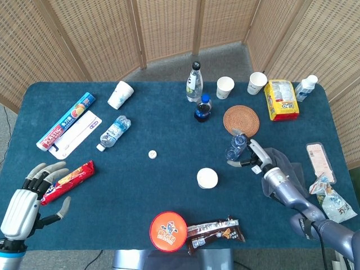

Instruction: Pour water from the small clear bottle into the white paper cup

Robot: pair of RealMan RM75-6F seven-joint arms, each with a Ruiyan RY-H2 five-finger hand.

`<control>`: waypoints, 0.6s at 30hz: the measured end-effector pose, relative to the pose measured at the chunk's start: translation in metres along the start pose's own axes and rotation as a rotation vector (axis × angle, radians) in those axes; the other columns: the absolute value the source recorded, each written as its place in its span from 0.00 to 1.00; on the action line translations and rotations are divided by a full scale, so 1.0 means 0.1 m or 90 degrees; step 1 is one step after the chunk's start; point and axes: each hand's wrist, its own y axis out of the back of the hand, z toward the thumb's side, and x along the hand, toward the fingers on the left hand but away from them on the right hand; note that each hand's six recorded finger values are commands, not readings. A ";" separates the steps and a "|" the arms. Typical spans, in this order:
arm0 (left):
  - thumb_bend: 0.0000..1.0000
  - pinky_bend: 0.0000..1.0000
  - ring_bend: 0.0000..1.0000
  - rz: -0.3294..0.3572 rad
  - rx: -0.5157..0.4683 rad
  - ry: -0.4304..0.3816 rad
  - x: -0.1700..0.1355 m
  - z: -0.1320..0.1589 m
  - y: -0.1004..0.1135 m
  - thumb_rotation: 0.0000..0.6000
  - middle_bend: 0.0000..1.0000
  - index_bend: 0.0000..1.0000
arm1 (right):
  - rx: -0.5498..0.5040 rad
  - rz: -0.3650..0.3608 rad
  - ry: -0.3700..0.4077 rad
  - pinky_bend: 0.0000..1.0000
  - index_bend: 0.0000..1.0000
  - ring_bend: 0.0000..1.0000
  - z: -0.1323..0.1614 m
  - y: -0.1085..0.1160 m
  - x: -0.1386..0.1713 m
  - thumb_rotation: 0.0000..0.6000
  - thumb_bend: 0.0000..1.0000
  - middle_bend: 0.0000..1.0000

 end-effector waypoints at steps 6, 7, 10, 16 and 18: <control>0.47 0.10 0.18 0.005 0.000 0.012 -0.03 -0.06 0.02 0.77 0.19 0.20 | -0.010 -0.009 -0.002 0.05 0.05 0.01 0.02 -0.01 -0.09 1.00 0.12 0.05; 0.47 0.09 0.18 0.006 0.001 0.014 -0.04 -0.06 0.02 0.77 0.19 0.20 | -0.012 -0.014 -0.003 0.12 0.13 0.05 0.01 0.00 -0.11 1.00 0.13 0.13; 0.47 0.09 0.18 0.009 0.002 0.017 -0.05 -0.08 0.03 0.77 0.19 0.20 | -0.026 -0.030 -0.007 0.34 0.39 0.26 0.00 0.03 -0.14 1.00 0.19 0.41; 0.47 0.08 0.18 0.017 0.003 0.024 -0.06 -0.09 0.05 0.78 0.19 0.20 | -0.058 -0.047 -0.016 0.56 0.60 0.52 -0.08 0.08 -0.12 1.00 0.26 0.68; 0.47 0.08 0.18 0.017 0.004 0.023 -0.05 -0.09 0.05 0.78 0.19 0.20 | -0.060 -0.050 -0.015 0.56 0.61 0.52 -0.11 0.09 -0.11 1.00 0.25 0.68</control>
